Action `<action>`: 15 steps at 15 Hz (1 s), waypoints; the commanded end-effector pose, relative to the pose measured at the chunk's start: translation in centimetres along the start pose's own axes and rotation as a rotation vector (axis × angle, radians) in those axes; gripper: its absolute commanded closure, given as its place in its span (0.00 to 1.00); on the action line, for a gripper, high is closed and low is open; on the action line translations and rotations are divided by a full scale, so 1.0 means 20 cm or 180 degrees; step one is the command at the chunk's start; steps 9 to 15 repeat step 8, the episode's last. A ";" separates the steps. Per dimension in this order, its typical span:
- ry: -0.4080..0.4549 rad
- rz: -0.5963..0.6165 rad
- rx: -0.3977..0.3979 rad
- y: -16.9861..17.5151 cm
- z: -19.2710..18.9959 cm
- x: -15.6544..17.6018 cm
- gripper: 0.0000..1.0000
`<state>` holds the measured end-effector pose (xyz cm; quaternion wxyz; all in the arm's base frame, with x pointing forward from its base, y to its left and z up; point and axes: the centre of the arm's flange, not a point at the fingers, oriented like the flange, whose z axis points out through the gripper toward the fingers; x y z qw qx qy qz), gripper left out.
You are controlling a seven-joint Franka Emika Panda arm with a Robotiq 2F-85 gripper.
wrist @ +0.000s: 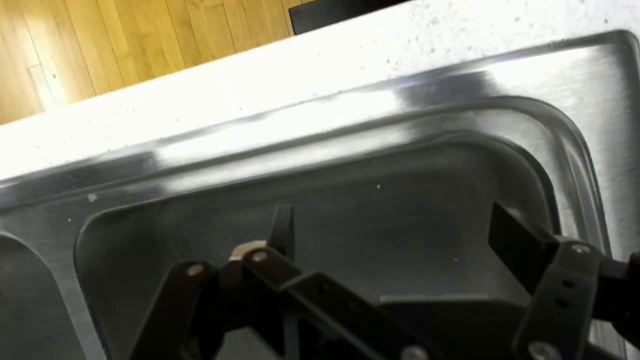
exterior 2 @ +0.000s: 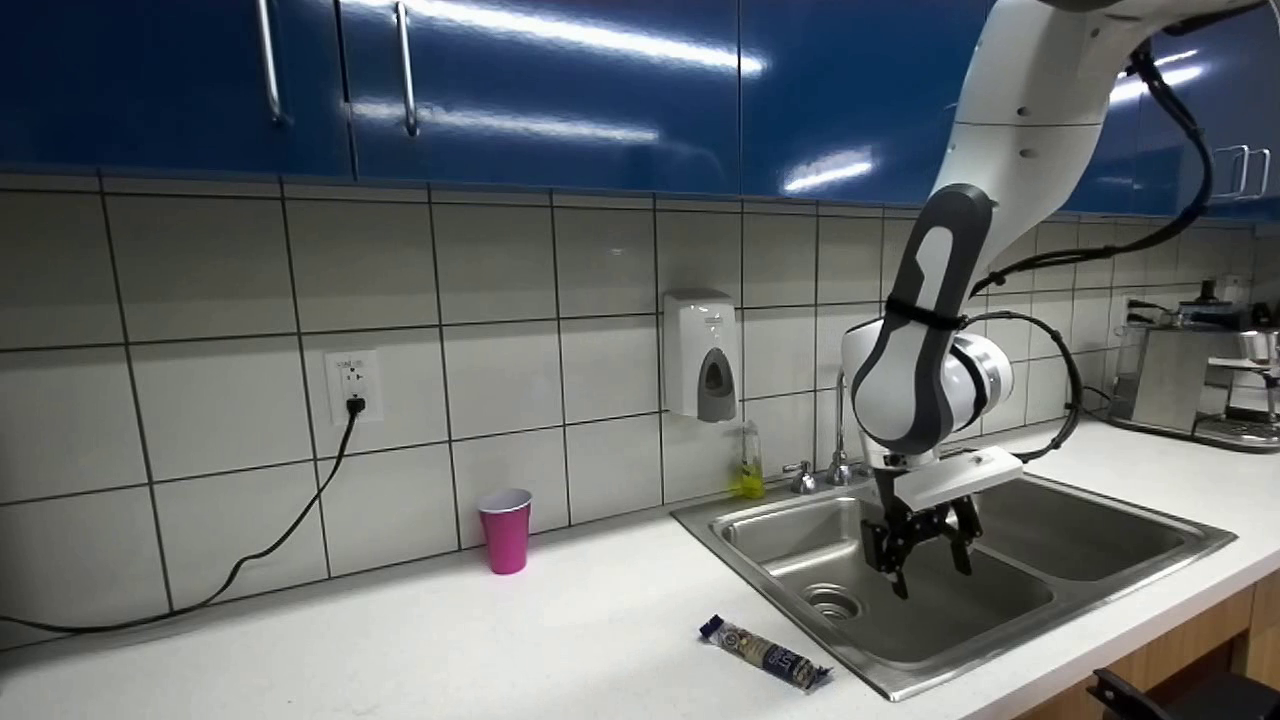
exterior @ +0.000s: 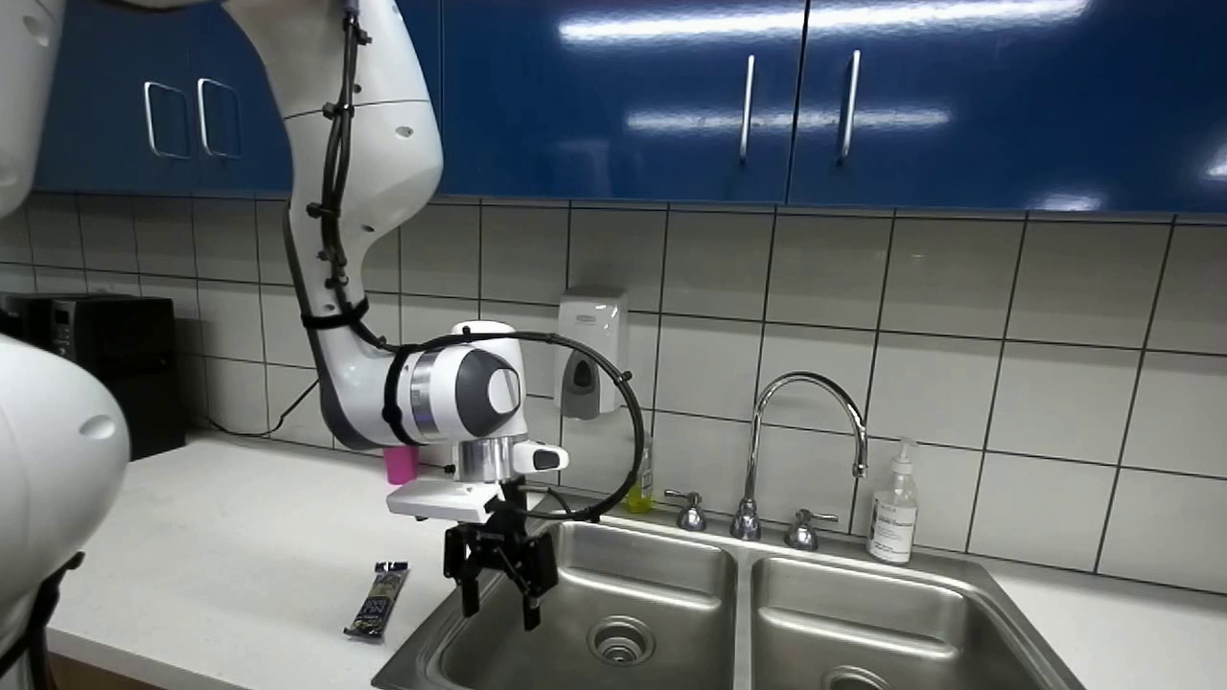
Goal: Remove the chocolate bar from the left sink and put it on the counter
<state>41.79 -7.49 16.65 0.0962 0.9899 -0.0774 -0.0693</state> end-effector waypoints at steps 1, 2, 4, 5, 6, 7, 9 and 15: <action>0.0000 0.0091 -0.0029 0.05 -0.06 -0.17 0.00; -0.0001 0.0145 -0.0041 0.06 -0.06 -0.19 0.00; -0.0036 0.0093 -0.0035 0.03 0.00 -0.11 0.00; -0.0042 0.0134 -0.0042 0.04 0.00 -0.13 0.00; -0.0042 0.0155 -0.0041 0.04 0.00 -0.14 0.00; -0.0041 0.0166 -0.0039 0.05 0.00 -0.14 0.00; -0.0040 0.0169 -0.0037 0.05 0.00 -0.14 0.00; -0.0040 0.0169 -0.0037 0.05 0.00 -0.14 0.00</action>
